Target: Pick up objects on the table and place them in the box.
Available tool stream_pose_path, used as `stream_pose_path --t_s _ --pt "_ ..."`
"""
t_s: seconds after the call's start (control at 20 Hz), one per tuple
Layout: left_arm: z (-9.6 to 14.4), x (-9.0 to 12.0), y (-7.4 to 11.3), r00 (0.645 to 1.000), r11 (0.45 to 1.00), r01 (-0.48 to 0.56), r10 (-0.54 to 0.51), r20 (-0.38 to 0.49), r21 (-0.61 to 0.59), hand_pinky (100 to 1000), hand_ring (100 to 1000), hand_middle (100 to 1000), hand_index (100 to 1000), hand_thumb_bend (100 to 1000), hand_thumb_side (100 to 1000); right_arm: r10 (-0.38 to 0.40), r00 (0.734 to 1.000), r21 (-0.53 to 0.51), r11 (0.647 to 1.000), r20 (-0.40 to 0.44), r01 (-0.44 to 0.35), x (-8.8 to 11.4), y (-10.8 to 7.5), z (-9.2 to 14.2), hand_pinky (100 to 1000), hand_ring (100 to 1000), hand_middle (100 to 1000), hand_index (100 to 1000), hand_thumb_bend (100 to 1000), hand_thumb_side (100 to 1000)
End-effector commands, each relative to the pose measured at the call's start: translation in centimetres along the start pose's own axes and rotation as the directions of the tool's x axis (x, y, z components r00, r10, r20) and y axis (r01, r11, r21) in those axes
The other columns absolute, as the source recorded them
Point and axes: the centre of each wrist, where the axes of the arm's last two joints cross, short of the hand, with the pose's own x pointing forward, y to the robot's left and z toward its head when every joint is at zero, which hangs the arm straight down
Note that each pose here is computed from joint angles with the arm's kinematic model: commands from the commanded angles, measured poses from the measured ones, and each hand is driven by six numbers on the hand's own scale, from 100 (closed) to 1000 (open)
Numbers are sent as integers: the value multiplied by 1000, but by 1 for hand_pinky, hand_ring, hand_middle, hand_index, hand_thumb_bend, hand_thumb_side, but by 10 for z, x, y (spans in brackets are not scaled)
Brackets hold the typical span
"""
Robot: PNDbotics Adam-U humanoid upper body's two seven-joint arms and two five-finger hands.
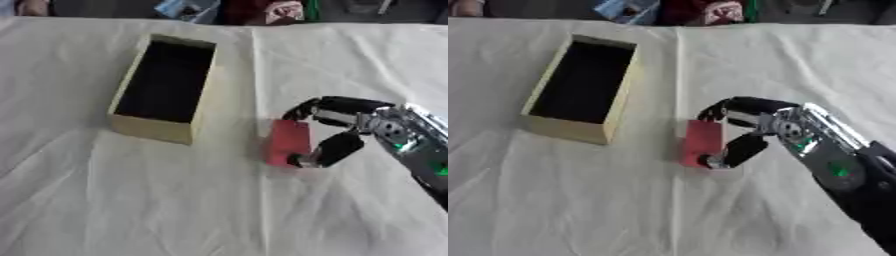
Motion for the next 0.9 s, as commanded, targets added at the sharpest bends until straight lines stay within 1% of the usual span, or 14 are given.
stream_pose_path --t_s 0.05,0.15,0.2,0.25,0.3,0.35,0.4,0.45,0.65,0.9 --pt "-6 7 -2 999 1000 -13 13 33 -12 566 554 520 646 203 100 -8 1000 -33 999 8 8 1 -8 4 851 848 633 826 400 476" --pt "-7 7 -2 999 1000 -13 13 34 -13 566 554 520 646 203 100 -24 1000 -43 999 19 25 3 -10 5 842 829 612 769 356 458" --pt "-7 7 -2 999 1000 -13 14 34 -12 567 554 521 646 203 100 -32 999 -52 998 23 33 4 -11 6 834 807 585 727 300 417" --pt "-7 7 -2 999 1000 -13 14 35 -12 567 554 521 646 203 100 -42 999 -64 997 25 43 4 -13 7 825 784 556 687 212 346" --pt "-7 7 -2 999 1000 -13 14 35 -12 567 555 521 646 203 100 -51 998 -77 996 25 53 5 -14 9 819 772 537 662 172 303" --pt "-7 7 -2 999 1000 -14 14 35 -13 567 555 521 646 203 100 -61 998 -86 994 25 63 5 -15 9 814 762 526 647 110 232" --pt "-7 7 -2 999 1000 -14 15 36 -13 567 555 521 646 203 100 -72 997 -97 993 23 74 5 -16 10 809 753 517 635 100 152" --pt "-7 7 -3 999 1000 -15 15 36 -14 568 555 521 646 204 100 -81 997 -105 991 22 82 5 -17 11 805 743 511 627 100 100" --pt "-7 7 -3 999 1000 -15 15 37 -15 568 555 521 646 203 100 -98 995 -156 983 27 101 7 -27 18 800 728 510 624 100 100" --pt "-8 7 -2 999 1000 -14 15 38 -15 568 556 522 648 203 100 -78 995 -213 973 58 89 13 -47 29 800 719 517 633 100 100"
